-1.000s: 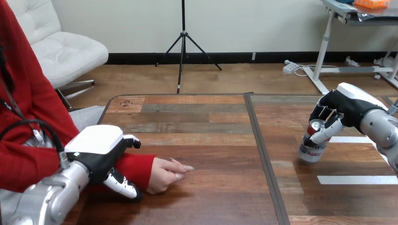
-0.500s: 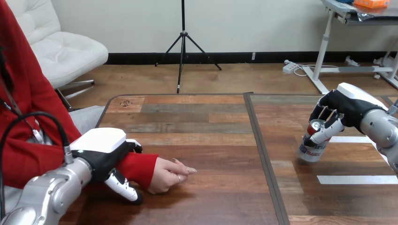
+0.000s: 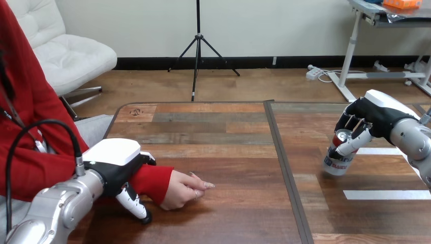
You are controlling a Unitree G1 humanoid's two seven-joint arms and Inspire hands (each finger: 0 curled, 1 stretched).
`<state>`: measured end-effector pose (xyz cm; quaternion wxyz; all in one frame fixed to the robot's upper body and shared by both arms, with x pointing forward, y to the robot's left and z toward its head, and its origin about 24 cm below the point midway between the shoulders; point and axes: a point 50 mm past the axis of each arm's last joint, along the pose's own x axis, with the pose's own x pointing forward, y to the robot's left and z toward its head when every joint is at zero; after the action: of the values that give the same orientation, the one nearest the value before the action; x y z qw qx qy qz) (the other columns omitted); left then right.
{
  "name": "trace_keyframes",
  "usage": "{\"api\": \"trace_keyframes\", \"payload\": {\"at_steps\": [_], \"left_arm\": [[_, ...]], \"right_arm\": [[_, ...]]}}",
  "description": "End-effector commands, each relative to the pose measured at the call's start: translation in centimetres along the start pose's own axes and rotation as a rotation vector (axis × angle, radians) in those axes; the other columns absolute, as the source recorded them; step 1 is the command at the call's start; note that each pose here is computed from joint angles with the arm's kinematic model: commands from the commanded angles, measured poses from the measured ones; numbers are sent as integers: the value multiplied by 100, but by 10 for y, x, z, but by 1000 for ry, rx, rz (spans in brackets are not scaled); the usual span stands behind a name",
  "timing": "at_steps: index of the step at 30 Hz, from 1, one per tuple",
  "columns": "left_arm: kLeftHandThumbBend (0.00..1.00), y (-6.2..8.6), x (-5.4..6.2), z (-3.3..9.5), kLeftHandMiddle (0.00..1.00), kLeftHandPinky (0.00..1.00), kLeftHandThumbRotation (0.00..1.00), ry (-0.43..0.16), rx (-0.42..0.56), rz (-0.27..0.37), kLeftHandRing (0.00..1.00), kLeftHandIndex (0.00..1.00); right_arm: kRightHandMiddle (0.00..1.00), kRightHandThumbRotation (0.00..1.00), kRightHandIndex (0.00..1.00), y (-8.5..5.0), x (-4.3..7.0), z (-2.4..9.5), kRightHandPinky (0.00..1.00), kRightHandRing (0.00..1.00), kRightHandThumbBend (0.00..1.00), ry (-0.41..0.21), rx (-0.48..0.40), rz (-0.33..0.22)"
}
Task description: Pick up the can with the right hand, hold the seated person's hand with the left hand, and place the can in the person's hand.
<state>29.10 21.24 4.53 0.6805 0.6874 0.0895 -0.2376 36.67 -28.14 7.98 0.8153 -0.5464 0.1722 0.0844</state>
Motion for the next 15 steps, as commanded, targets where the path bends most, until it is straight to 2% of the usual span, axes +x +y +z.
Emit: {"api": "trace_keyframes", "payload": {"at_steps": [1, 15], "left_arm": [[99, 23, 8, 3, 80, 76, 20, 2, 47, 86, 79, 79], [96, 15, 16, 8, 75, 72, 12, -14, 100, 136, 74, 74]], "right_arm": [[55, 0, 47, -39, -2, 19, 53, 55, 81, -84, 14, -123], [54, 0, 47, -39, -2, 19, 50, 52, 81, -84, 12, -125]]}}
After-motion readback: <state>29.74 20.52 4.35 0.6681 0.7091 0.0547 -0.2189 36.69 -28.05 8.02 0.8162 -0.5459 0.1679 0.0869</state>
